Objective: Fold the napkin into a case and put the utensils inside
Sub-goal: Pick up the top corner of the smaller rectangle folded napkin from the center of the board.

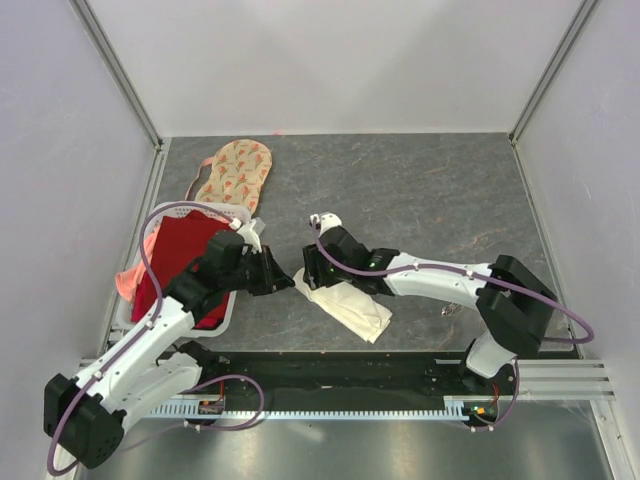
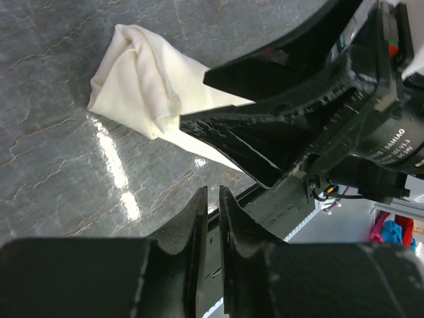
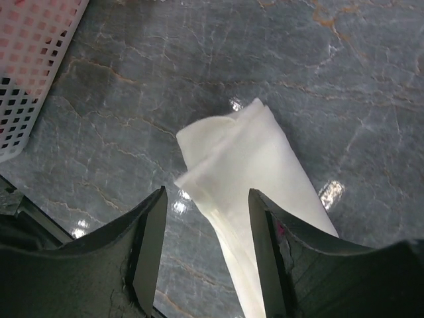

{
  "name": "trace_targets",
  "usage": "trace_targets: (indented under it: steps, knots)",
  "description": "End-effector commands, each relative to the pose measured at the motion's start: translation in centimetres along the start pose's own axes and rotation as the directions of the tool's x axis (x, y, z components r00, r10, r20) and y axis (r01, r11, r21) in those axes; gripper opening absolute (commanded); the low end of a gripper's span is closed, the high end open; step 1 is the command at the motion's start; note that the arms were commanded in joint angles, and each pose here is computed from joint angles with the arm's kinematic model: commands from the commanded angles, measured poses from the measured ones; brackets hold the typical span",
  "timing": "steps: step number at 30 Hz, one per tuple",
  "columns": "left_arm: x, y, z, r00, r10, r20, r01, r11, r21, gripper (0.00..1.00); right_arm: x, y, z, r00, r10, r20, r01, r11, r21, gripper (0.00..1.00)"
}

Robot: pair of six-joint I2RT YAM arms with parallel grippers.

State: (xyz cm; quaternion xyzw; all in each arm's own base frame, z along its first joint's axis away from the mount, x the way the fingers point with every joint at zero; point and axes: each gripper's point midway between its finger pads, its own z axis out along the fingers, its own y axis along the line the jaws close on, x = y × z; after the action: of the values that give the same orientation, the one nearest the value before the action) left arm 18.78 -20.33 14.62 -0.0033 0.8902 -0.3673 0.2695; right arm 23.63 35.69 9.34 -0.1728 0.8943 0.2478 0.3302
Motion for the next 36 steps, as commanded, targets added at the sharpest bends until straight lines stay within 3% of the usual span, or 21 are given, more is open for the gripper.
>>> trace_targets:
  steps: [1, 9, 16, 22, 31, 33, 36]
  knots:
    - [0.1, 1.1, -1.0, 0.999, -0.032, 0.04, 0.034, 0.998, -0.056, 0.17, -0.9, 0.6, 1.1, 0.997, -0.077, 0.0, 0.077, 0.997, 0.013, 0.6]
    - [0.4, 1.8, -1.3, 0.997, -0.044, 0.061, 0.049, 0.996, -0.076, 0.16, -0.5, 1.3, 1.8, 0.995, -0.1, -0.006, 0.1, 0.995, 0.004, 0.56]
    - [1.7, 3.7, 0.4, 0.997, -0.064, -0.037, 0.058, 0.986, -0.158, 0.15, -0.3, 2.4, 2.0, 0.994, -0.109, -0.009, 0.109, 0.994, -0.018, 0.53]
    - [1.1, 3.8, 0.1, 0.998, -0.057, 0.01, 0.058, 0.985, -0.165, 0.16, -0.3, 2.6, 2.4, 0.994, -0.111, -0.001, 0.111, 0.994, -0.003, 0.52]
    - [1.0, 4.0, 0.0, 0.997, -0.066, 0.026, 0.069, 0.982, -0.174, 0.19, -0.5, 1.9, 3.0, 0.995, -0.101, 0.014, 0.1, 0.994, 0.048, 0.43]
    - [0.8, 3.8, -0.1, 0.998, -0.064, 0.027, 0.067, 0.983, -0.171, 0.2, -0.6, 1.6, 3.0, 0.995, -0.098, 0.022, 0.097, 0.993, 0.062, 0.39]
    - [0.9, 3.8, 0.2, 0.998, -0.066, 0.017, 0.068, 0.983, -0.171, 0.2, -0.7, 1.4, 2.9, 0.995, -0.095, 0.031, 0.093, 0.993, 0.078, 0.24]
